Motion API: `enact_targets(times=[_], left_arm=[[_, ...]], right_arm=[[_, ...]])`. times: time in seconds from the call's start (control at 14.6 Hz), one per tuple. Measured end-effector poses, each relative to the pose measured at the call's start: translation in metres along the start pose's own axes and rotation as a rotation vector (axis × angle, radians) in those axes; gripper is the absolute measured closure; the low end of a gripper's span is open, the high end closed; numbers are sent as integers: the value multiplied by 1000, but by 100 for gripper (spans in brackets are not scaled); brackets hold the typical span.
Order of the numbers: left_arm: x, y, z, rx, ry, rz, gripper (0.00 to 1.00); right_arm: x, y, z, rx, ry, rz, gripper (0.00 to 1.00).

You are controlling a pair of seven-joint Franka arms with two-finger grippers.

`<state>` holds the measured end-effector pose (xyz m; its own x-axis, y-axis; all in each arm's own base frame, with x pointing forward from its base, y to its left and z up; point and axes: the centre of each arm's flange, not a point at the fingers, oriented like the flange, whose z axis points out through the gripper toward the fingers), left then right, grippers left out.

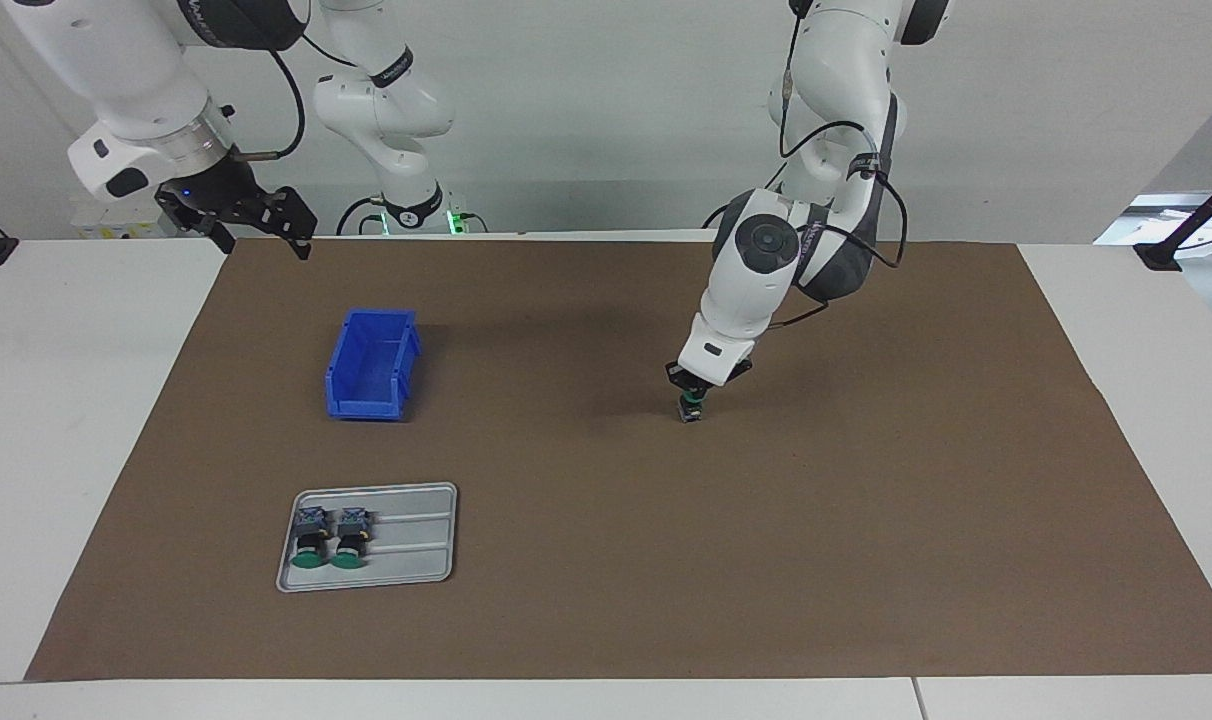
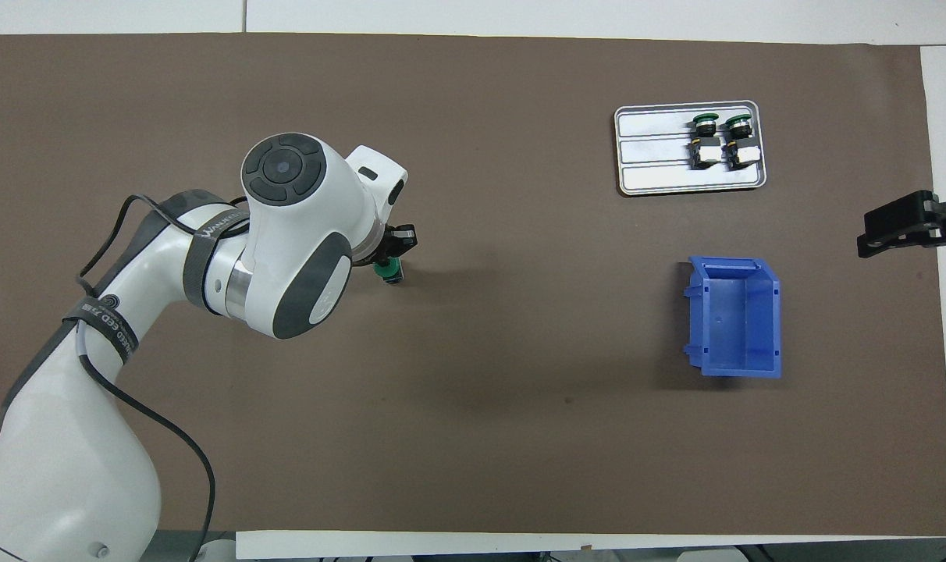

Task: Place and press button with both arms
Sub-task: 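Hold the left gripper pressed down on the button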

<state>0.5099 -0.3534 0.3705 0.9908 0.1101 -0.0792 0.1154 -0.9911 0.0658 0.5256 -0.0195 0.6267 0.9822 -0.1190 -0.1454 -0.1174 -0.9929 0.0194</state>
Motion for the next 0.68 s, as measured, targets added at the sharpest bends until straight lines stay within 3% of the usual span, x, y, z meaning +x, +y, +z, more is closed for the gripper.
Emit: enact_targets(times=[0.68], left_arm=[[0, 0, -9, -18, 25, 0, 95]], right_arm=[[0, 0, 0, 0, 0, 0, 1]])
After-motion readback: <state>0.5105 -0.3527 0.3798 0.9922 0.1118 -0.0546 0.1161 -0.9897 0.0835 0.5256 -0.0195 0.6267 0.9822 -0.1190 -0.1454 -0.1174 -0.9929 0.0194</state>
